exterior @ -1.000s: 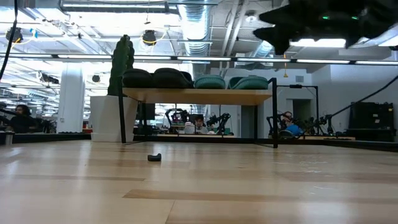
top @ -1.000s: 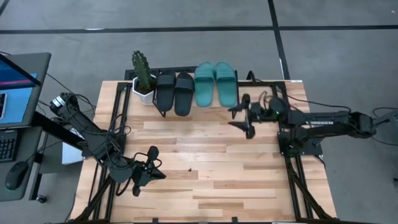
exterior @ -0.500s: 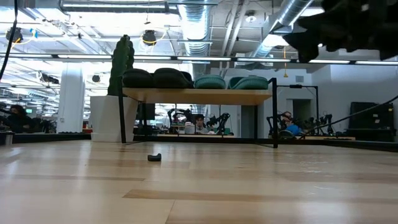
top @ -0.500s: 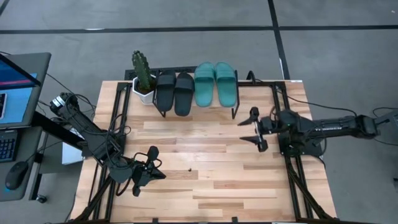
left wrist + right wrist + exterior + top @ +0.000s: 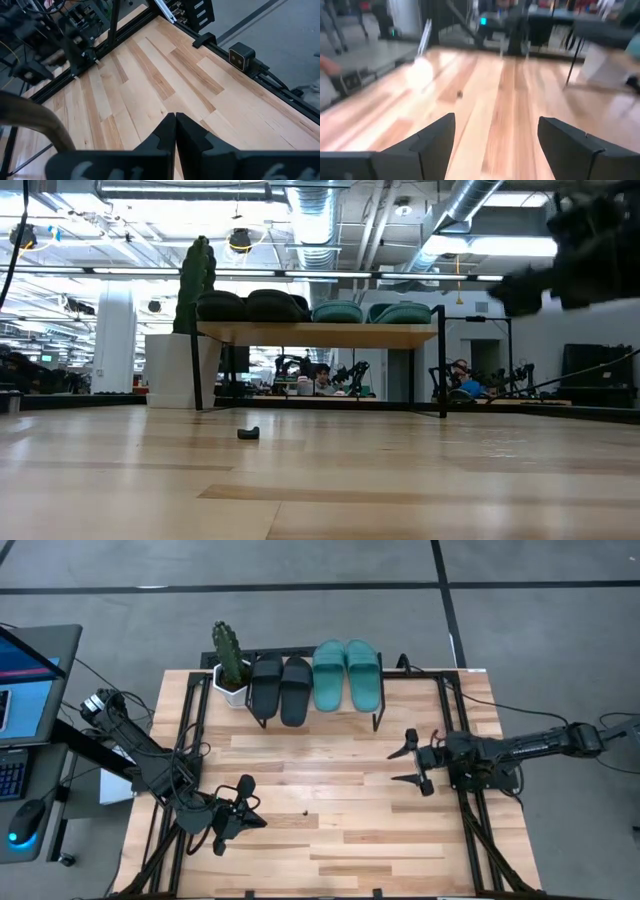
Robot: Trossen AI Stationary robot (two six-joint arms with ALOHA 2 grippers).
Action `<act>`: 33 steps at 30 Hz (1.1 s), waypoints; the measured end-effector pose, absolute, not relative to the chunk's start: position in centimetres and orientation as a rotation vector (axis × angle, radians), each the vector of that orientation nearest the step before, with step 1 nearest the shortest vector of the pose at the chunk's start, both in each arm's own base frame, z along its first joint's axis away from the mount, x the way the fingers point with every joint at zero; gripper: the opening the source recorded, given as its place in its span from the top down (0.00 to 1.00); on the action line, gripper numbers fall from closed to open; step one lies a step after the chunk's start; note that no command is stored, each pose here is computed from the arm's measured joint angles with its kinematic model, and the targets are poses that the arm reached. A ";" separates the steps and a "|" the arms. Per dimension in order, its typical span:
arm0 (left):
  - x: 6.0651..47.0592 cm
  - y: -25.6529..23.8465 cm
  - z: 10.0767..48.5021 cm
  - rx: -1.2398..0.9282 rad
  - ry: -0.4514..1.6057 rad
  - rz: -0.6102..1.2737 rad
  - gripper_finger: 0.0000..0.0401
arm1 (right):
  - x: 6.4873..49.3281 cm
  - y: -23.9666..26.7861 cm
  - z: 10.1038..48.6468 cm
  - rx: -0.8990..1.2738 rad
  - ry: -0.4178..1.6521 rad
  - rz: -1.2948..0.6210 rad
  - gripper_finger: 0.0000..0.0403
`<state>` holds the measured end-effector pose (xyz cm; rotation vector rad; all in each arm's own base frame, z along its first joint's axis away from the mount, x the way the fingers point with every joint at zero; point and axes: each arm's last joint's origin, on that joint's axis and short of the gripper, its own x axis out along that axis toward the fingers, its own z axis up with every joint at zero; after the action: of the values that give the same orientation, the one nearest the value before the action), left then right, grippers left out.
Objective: Pick and place slides into the shelf
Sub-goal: Return to Home Position
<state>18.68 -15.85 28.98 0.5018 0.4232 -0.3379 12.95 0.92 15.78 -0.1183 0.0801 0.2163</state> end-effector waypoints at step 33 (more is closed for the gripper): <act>18.7 -15.9 29.0 0.502 0.423 -0.338 1.00 | 12.4 0.9 12.3 0.130 0.464 0.188 0.33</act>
<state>18.68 -15.86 28.98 0.5018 0.4231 -0.3379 12.44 0.93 12.35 0.1296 0.4642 0.1880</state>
